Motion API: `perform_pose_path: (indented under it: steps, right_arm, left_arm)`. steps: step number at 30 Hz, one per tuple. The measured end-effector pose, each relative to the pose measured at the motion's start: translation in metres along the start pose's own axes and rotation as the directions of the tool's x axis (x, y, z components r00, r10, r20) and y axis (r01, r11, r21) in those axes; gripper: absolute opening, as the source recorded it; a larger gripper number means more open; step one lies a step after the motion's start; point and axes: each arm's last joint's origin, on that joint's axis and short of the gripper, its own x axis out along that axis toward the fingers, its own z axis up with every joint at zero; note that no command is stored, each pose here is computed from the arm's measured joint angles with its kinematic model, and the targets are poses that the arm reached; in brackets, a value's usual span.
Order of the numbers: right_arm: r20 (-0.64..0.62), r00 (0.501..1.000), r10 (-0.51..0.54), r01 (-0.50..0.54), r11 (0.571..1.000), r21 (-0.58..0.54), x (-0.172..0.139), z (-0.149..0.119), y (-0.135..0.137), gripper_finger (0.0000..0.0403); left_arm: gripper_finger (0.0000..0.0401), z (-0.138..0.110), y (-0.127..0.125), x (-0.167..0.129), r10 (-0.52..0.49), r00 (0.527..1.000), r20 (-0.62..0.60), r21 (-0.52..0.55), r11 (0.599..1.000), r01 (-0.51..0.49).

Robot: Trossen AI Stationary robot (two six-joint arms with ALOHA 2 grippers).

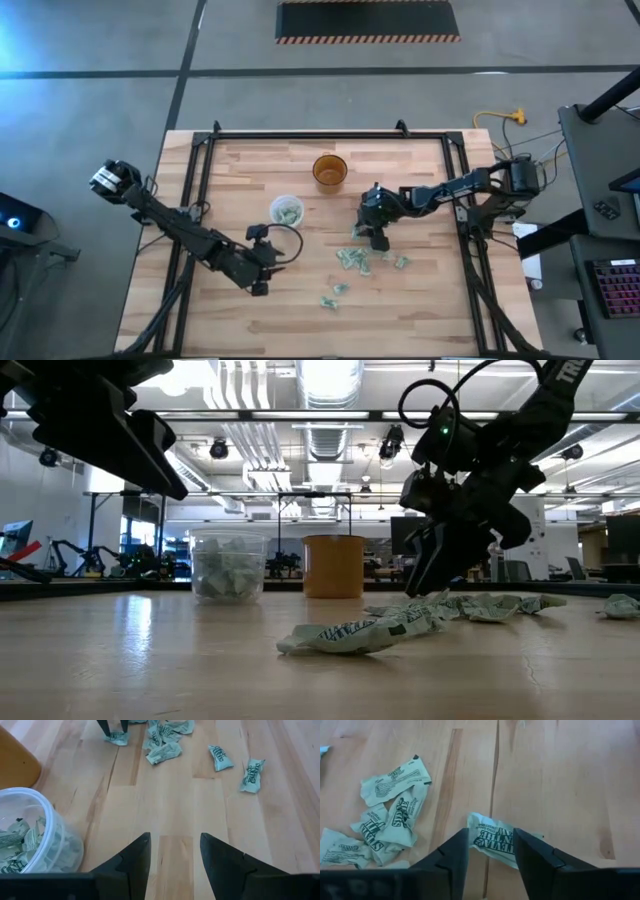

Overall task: Pick and place Stevia / Truvia into bins
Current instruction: Put the stevia packet into the transparent bin

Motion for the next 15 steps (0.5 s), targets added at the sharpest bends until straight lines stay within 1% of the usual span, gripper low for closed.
perform_pose_path:
  steps: [9, 15]
  right_arm:
    - [0.017, 1.0, -0.003, 0.003, 1.0, -0.004, -0.0066, 0.0034, 0.0009, 0.0175]
    - [-0.042, 0.999, -0.013, 0.013, 1.0, 0.01, -0.0027, -0.0041, 0.0002, 0.0192]
  left_arm:
    - [0.0155, -0.0015, 0.0004, 0.0005, 0.002, 1.0, -0.004, 0.002, 1.0, -0.002]
    - [0.0155, -0.0016, 0.0004, 0.0005, 0.002, 1.0, -0.004, 0.002, 1.0, -0.002]
